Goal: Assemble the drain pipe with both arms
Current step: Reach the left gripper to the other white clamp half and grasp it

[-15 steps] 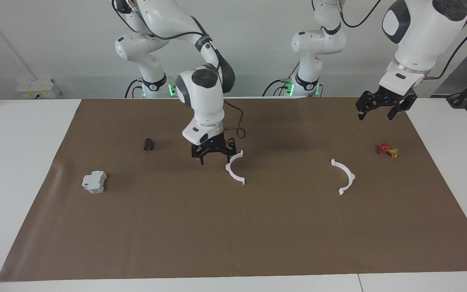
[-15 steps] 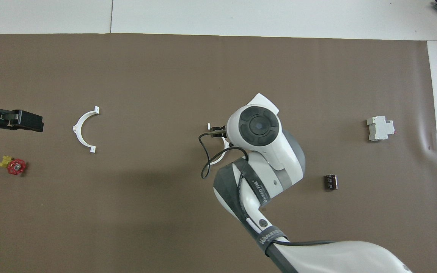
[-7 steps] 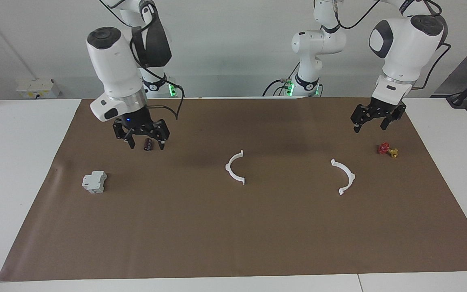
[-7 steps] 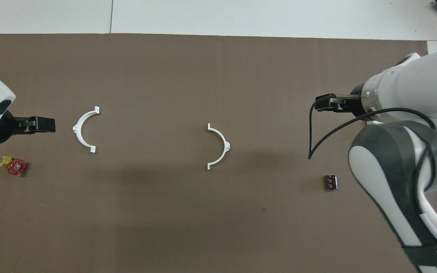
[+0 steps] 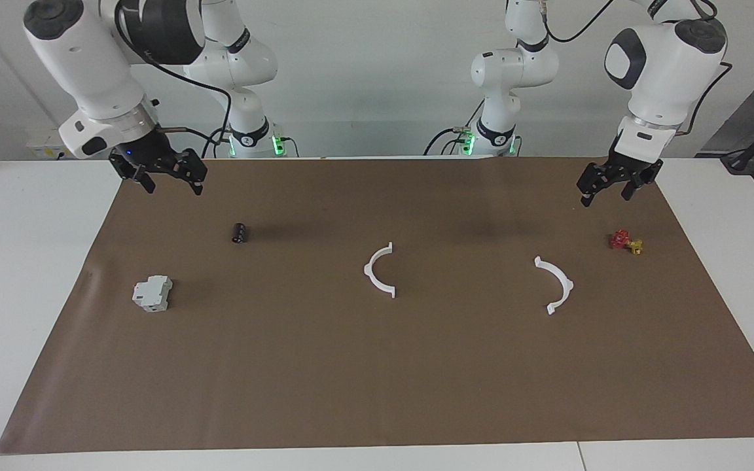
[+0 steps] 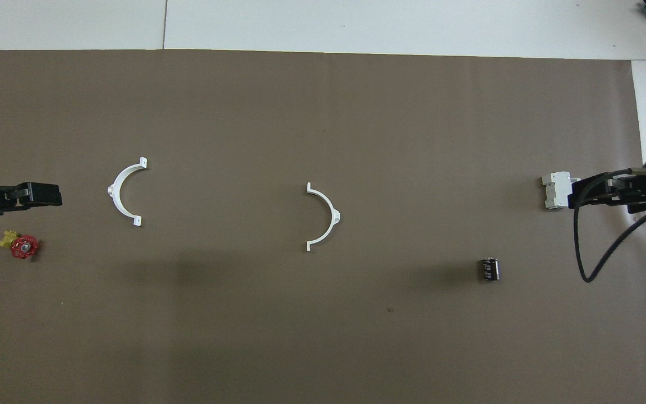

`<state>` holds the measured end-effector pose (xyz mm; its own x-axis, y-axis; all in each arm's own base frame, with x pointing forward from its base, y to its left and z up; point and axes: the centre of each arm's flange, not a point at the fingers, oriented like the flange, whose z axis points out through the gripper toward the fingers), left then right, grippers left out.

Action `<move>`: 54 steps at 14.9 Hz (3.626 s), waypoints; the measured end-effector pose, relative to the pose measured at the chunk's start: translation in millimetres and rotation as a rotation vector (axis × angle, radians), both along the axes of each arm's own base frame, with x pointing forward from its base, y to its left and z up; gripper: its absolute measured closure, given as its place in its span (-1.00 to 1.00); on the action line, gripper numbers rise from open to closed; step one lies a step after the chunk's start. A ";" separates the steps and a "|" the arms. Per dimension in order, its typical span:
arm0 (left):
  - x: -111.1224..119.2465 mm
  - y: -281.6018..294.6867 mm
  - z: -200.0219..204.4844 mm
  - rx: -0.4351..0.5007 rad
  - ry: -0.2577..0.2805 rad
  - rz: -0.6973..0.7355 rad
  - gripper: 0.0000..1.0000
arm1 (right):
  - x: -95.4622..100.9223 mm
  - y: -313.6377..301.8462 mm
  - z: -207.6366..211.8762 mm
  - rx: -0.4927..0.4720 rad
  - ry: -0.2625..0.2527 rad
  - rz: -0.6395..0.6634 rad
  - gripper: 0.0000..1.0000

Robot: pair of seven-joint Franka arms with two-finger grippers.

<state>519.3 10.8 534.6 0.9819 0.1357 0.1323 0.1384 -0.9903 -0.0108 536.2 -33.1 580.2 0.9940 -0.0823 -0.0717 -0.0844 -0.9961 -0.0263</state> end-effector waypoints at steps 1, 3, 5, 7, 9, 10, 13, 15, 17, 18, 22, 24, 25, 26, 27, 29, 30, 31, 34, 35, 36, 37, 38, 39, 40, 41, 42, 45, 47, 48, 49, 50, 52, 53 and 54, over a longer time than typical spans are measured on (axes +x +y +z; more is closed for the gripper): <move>2.1 -1.3 -5.3 -0.003 -0.014 0.023 -1.00 | -0.9 -12.0 -0.1 0.002 -0.001 0.005 -1.00; 9.4 -9.7 -32.9 -0.011 -0.009 0.064 -1.00 | -1.5 -20.2 -0.1 0.003 -0.002 0.011 -1.00; 22.4 -20.7 -74.1 -0.022 0.013 0.126 -1.00 | 1.9 -12.7 2.4 -0.004 -0.024 0.027 -1.00; 32.1 -27.1 -112.1 -0.035 0.018 0.197 -1.00 | 6.6 -2.6 12.0 -0.042 -0.043 0.055 -1.00; 34.1 -27.7 -137.2 -0.044 -0.004 0.222 -1.00 | 12.7 6.1 22.9 -0.057 -0.056 0.073 -1.00; 33.0 -27.4 -146.0 -0.046 -0.018 0.216 -1.00 | 15.0 8.3 25.3 -0.059 -0.058 0.076 -1.00; 29.8 -27.3 -172.5 -0.041 -0.017 0.164 -1.00 | 19.6 10.2 23.8 -0.061 -0.055 0.079 -1.00; 33.1 -27.5 -190.6 -0.041 -0.019 0.151 -1.00 | 20.6 15.0 22.0 -0.061 -0.051 0.087 -1.00; 37.3 -27.9 -209.6 -0.043 -0.022 0.143 -1.00 | 20.8 18.9 22.1 -0.061 -0.052 0.094 -1.00; 38.9 -28.1 -219.9 -0.044 -0.021 0.140 -1.00 | 20.9 19.4 22.4 -0.061 -0.052 0.095 -1.00; 40.9 -25.9 -248.8 -0.027 0.000 0.012 -1.00 | 20.6 17.0 26.9 -0.062 -0.059 0.091 -1.00; 42.7 -22.1 -247.0 -0.016 -0.004 -0.054 -1.00 | 18.2 18.3 31.5 -0.061 -0.054 0.095 -1.00; 43.5 -21.2 -246.0 -0.014 -0.006 -0.066 -1.00 | 17.1 19.0 33.4 -0.060 -0.052 0.104 -1.00; 44.0 -21.1 -245.3 -0.013 -0.008 -0.074 -1.00 | 16.3 19.0 34.7 -0.060 -0.050 0.118 -1.00; 44.7 -21.2 -244.3 -0.012 -0.010 -0.080 -1.00 | 15.5 18.9 35.2 -0.061 -0.045 0.128 -1.00; 48.8 -21.8 -238.7 -0.011 -0.016 -0.085 -1.00 | 11.0 19.6 38.5 -0.069 -0.014 0.140 -1.00; 51.7 -21.9 -234.8 -0.011 -0.016 -0.085 -1.00 | 7.4 22.1 45.3 -0.070 0.003 0.144 -1.00; 54.2 -21.6 -231.3 -0.010 -0.020 -0.087 -1.00 | 4.2 24.8 54.5 -0.070 0.009 0.147 -1.00; 58.3 -15.9 -225.9 -0.001 -0.028 -0.133 -1.00 | 0.3 26.2 67.3 -0.070 0.006 0.159 -1.00; 60.2 -10.8 -223.3 0.003 -0.034 -0.146 -1.00 | -0.1 26.0 66.4 -0.069 0.010 0.161 -1.00; 61.9 -4.6 -221.0 0.006 -0.039 -0.150 -1.00 | -0.2 25.7 65.3 -0.069 0.013 0.160 -1.00; 62.7 0.0 -219.9 0.008 -0.041 -0.148 -1.00 | -0.2 25.4 64.5 -0.069 0.015 0.160 -1.00; 62.6 2.3 -220.4 0.008 -0.040 -0.145 -1.00 | -0.2 25.2 64.2 -0.069 0.016 0.159 -1.00; 62.5 2.9 -222.5 0.006 -0.037 -0.136 -1.00 | -0.3 25.0 64.1 -0.069 0.016 0.159 -1.00; 62.5 1.5 -225.0 0.001 -0.033 -0.111 -1.00 | -0.3 25.0 64.1 -0.068 0.016 0.159 -1.00; 62.6 -1.9 -227.3 -0.008 -0.032 -0.069 -1.00 | -0.3 25.0 64.1 -0.068 0.016 0.159 -1.00; 63.1 -8.4 -229.1 -0.017 -0.035 -0.023 -1.00 | -0.3 25.0 64.1 -0.068 0.017 0.159 -1.00; 63.8 -28.9 -231.8 -0.036 -0.042 0.049 -1.00 | -0.3 25.0 63.9 -0.068 0.017 0.159 -1.00; 63.9 -30.1 -231.9 -0.037 -0.044 0.055 -1.00 | -0.3 25.0 63.9 -0.068 0.017 0.159 -1.00; 64.0 -29.2 -231.8 -0.037 -0.044 0.056 -1.00 | -0.3 25.0 63.9 -0.068 0.017 0.159 -1.00; 64.0 -28.1 -231.8 -0.036 -0.044 0.052 -1.00 | -0.3 25.0 63.9 -0.068 0.017 0.159 -1.00; 64.1 -26.3 -231.9 -0.032 -0.044 0.033 -1.00 | -0.3 25.0 63.9 -0.068 0.017 0.159 -1.00; 64.2 -20.3 -231.9 -0.024 -0.044 -0.001 -1.00 | -0.3 25.0 63.9 -0.068 0.017 0.159 -1.00; 64.2 -18.6 -231.9 -0.022 -0.044 -0.006 -1.00 | -0.3 25.0 63.9 -0.068 0.017 0.159 -1.00; 64.2 -18.1 -231.9 -0.021 -0.043 -0.011 -1.00 | -0.3 25.0 63.9 -0.068 0.017 0.159 -1.00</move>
